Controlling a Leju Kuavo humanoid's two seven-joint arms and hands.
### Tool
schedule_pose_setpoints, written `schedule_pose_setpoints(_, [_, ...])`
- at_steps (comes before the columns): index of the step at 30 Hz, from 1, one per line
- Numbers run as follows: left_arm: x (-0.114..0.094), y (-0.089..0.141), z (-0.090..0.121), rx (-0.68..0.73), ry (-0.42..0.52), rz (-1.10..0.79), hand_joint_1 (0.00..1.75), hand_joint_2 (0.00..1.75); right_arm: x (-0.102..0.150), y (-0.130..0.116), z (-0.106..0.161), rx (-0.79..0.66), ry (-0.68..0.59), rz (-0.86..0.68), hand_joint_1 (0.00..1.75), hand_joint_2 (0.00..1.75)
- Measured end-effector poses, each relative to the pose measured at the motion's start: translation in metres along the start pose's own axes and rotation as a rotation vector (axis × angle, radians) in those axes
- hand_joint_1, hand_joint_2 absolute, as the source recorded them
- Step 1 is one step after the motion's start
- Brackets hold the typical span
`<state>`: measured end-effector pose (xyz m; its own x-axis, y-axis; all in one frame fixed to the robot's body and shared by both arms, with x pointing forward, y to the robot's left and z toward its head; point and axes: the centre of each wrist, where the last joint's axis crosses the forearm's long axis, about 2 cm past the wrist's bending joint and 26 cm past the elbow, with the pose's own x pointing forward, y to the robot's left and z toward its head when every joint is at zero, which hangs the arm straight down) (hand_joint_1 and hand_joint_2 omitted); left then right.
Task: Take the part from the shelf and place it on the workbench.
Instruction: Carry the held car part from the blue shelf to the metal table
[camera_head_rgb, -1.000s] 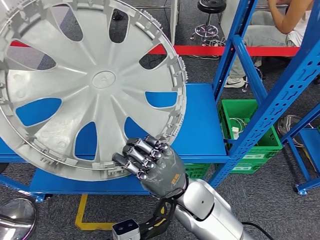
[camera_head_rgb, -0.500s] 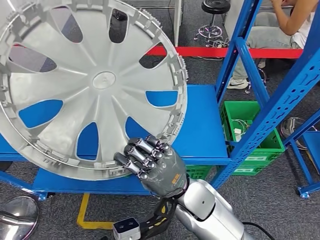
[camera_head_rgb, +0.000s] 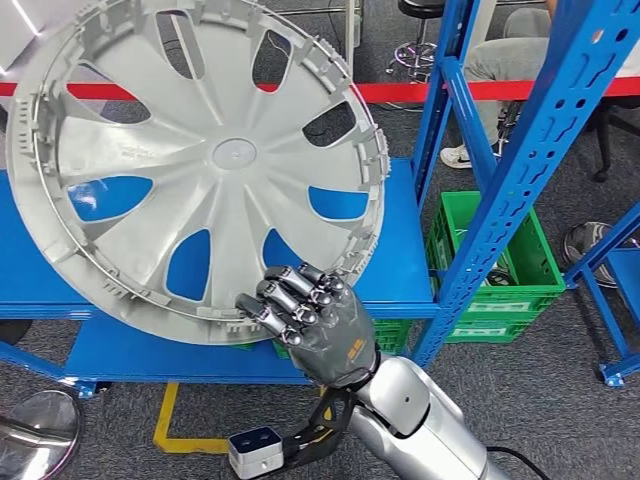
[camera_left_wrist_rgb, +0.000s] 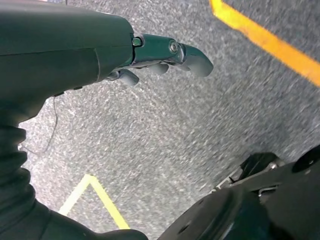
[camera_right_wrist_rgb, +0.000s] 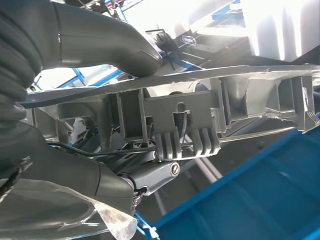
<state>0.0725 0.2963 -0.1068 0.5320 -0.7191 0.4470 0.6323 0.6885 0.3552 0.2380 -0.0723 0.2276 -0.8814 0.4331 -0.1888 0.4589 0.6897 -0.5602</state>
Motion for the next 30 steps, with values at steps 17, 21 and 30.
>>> schedule_pose_setpoints(17, [0.0037,-0.0016,-0.0010,-0.011,-0.010,-0.025,0.00,1.75,-0.0049,0.0018,0.0030,0.016,0.017,0.025,1.75,1.75])
schedule_pose_setpoints(21, [0.0054,-0.0030,-0.0013,-0.016,-0.013,-0.030,0.00,1.75,-0.0058,0.0026,0.0030,0.019,0.017,0.028,1.75,1.75])
schedule_pose_setpoints(30, [0.0019,-0.0002,-0.0007,-0.017,-0.007,-0.038,0.00,1.75,-0.0064,0.0048,0.0037,0.026,0.028,0.023,1.75,1.75])
